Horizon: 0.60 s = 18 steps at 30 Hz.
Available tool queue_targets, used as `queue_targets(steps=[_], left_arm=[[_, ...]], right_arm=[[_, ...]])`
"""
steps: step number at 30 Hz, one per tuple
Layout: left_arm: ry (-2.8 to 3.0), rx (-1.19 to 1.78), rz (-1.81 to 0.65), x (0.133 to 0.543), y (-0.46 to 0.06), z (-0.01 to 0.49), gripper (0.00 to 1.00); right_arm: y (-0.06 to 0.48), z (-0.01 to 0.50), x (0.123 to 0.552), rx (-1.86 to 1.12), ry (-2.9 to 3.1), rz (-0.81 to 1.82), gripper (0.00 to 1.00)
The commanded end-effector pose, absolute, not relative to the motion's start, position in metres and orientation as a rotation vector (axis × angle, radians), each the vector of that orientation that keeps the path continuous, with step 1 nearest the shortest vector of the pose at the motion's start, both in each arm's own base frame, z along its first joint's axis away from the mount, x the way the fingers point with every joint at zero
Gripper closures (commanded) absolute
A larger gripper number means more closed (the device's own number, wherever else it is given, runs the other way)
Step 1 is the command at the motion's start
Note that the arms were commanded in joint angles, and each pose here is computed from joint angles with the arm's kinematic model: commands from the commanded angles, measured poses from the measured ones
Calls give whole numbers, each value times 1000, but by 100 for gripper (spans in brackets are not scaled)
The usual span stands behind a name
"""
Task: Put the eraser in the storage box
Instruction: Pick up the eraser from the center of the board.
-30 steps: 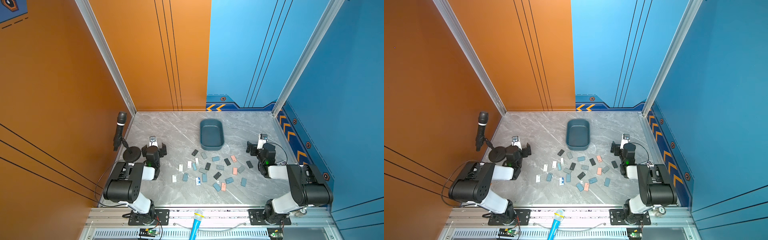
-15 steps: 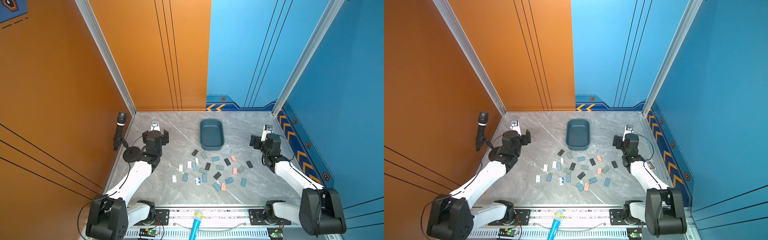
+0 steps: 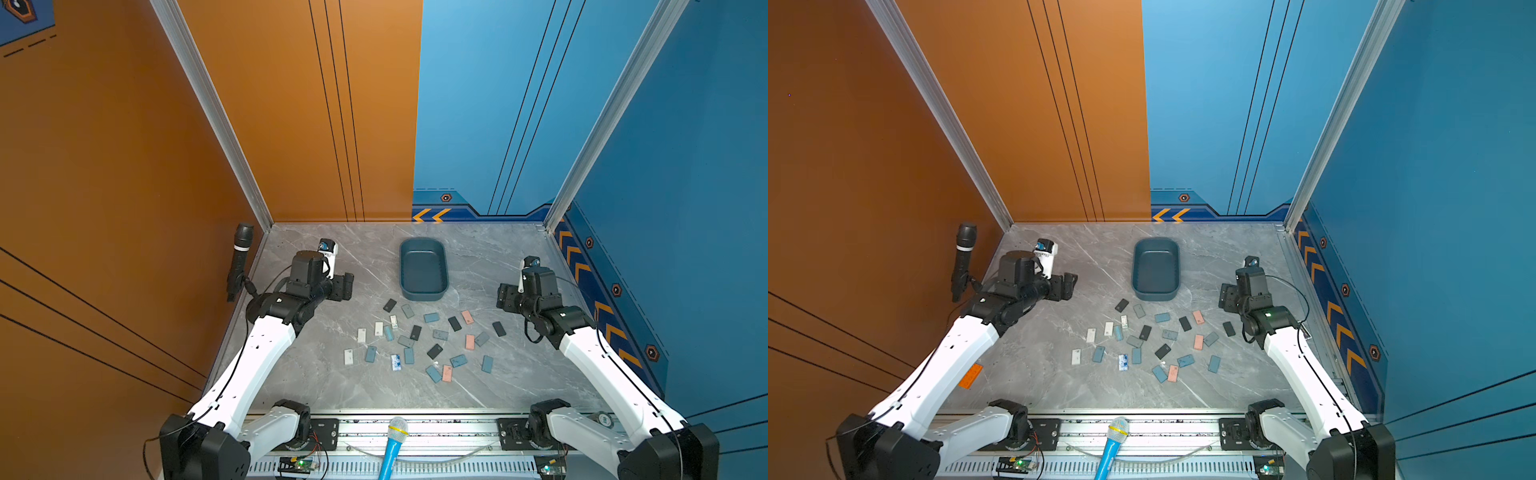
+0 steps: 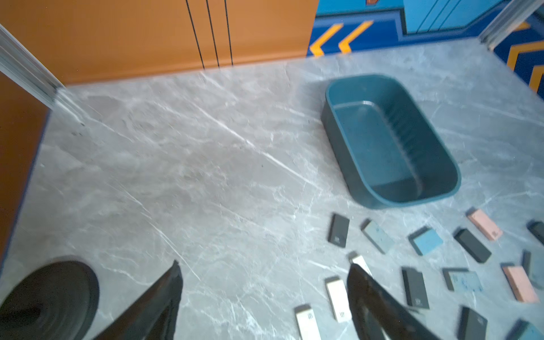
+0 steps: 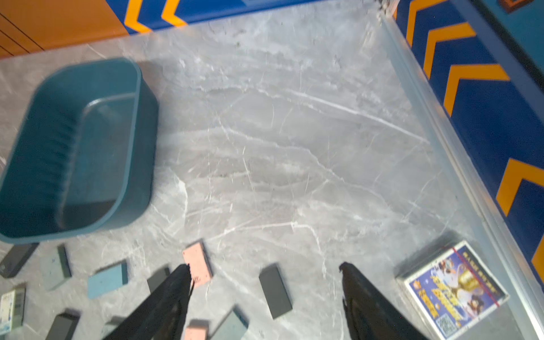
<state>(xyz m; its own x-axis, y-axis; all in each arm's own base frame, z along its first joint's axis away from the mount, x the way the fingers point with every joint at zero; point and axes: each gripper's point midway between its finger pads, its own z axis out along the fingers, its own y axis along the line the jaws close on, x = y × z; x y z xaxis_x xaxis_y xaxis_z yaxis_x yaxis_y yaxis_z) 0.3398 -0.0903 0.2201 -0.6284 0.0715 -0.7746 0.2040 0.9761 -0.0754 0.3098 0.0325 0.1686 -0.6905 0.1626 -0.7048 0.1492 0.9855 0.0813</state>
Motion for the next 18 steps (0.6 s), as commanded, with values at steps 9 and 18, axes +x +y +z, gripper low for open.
queue_targets(steps=[9, 18], left_arm=[[2386, 227, -347, 323, -111, 189, 21], [2425, 226, -316, 324, -109, 179, 23]], right_arm=[[34, 85, 274, 318, 2707, 114, 21], [35, 58, 276, 325, 2823, 146, 24]])
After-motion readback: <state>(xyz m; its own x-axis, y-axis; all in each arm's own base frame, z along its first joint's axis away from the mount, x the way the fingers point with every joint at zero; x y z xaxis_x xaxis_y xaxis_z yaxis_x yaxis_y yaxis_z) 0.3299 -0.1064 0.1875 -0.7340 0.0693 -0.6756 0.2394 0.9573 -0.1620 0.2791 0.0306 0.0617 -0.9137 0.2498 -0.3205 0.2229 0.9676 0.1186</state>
